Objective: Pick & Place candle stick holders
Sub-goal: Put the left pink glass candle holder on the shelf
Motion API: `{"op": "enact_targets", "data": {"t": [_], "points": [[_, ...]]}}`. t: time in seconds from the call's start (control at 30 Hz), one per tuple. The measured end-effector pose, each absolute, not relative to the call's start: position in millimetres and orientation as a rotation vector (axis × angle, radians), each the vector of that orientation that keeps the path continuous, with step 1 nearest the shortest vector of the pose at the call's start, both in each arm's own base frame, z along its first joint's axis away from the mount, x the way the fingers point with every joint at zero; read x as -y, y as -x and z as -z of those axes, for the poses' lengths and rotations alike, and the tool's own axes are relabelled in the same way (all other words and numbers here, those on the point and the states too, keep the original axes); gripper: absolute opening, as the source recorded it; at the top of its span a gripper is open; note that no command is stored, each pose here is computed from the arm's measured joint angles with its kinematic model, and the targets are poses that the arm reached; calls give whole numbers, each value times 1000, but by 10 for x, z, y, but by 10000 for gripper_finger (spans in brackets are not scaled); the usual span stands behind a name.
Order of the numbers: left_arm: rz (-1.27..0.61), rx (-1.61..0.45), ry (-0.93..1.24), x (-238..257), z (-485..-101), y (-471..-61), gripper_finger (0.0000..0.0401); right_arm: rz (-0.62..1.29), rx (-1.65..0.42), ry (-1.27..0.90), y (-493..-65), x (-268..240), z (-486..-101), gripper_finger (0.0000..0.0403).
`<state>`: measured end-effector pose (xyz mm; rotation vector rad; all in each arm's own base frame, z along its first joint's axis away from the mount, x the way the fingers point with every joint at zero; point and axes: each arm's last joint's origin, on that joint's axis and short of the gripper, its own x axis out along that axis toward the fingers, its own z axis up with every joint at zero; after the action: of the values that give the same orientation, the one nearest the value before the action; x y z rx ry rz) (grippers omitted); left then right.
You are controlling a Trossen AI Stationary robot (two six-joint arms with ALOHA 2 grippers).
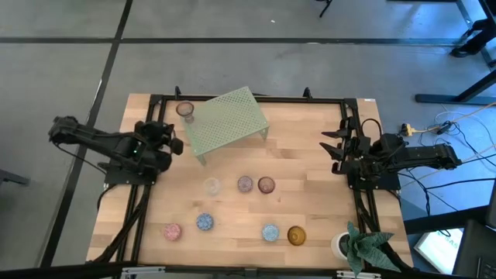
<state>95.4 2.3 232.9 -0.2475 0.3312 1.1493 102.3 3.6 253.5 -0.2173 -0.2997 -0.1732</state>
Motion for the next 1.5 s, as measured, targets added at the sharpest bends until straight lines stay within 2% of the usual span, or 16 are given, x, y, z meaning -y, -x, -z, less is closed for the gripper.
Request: {"op": "enact_targets", "data": {"t": [0.13, 0.27, 0.5, 0.87, 1.5], "points": [[-1161, -404, 318, -48, -2289, -996, 1, 174, 302, 217, -1022, -36, -2538, 165], [-1192, -389, 369, -86, -2290, -1017, 2, 175, 317, 214, -1018, -36, -2551, 165], [-1242, -385, 359, -189, -2314, -1078, 2, 110, 360, 248, -1008, -57, -2582, 165], [-1334, -463, 380, -371, -2307, -1055, 2, 115, 356, 248, -1009, -55, -2580, 165], [-1271, -559, 352, -619, -2288, -1294, 2, 117, 353, 246, -1010, -54, -2577, 165]]}}
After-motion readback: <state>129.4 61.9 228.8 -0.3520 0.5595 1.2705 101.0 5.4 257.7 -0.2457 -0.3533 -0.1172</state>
